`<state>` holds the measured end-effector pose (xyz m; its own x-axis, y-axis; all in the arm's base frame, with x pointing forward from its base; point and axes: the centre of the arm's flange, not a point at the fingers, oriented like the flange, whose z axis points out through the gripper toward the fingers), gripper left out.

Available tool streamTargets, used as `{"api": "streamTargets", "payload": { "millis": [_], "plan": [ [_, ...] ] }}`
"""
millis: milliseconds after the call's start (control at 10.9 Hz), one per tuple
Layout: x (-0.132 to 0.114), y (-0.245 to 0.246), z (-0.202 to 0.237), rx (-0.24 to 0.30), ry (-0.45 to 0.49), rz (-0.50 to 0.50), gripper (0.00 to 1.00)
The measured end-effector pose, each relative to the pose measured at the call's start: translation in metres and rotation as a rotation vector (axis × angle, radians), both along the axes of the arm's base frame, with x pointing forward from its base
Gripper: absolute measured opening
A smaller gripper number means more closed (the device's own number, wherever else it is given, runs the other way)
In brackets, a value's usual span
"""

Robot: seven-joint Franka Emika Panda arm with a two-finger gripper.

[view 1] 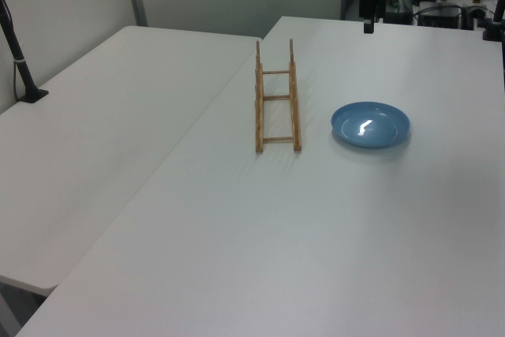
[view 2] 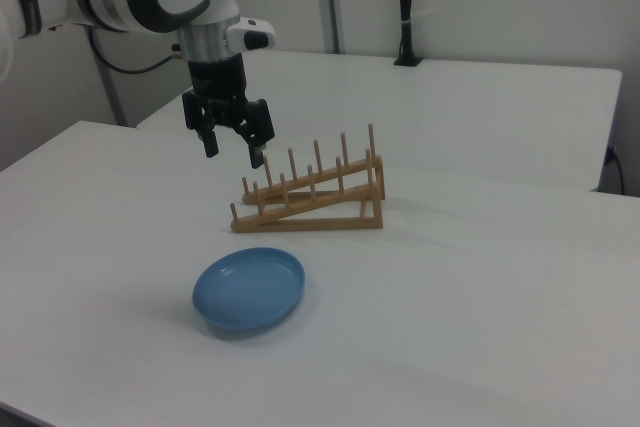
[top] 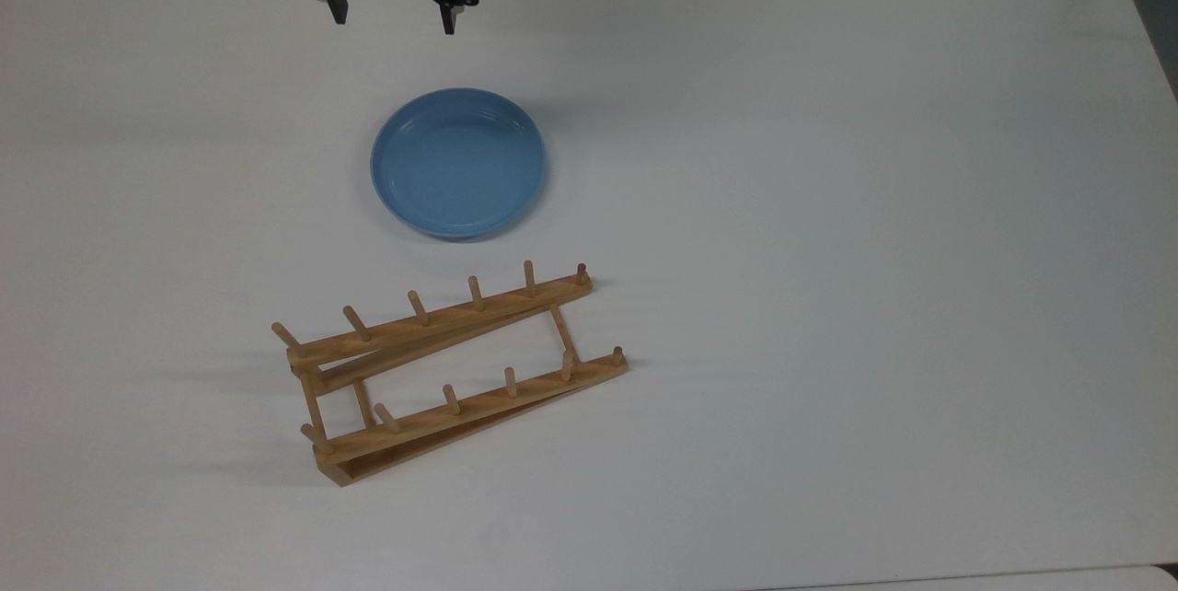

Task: Place plate in plate rack
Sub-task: 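Move the gripper over the rim of the light blue plate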

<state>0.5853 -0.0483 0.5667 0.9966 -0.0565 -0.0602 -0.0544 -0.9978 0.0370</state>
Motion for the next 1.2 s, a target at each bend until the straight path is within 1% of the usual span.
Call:
{"api": "streamTargets", "payload": {
  "millis": [920, 1196],
  "plan": [
    [-0.0005, -0.0049, 0.0006, 0.0, -0.001, -0.008, 1.0],
    [0.0007, -0.0055, -0.0032, 0.007, 0.005, -0.012, 1.0]
  ]
}}
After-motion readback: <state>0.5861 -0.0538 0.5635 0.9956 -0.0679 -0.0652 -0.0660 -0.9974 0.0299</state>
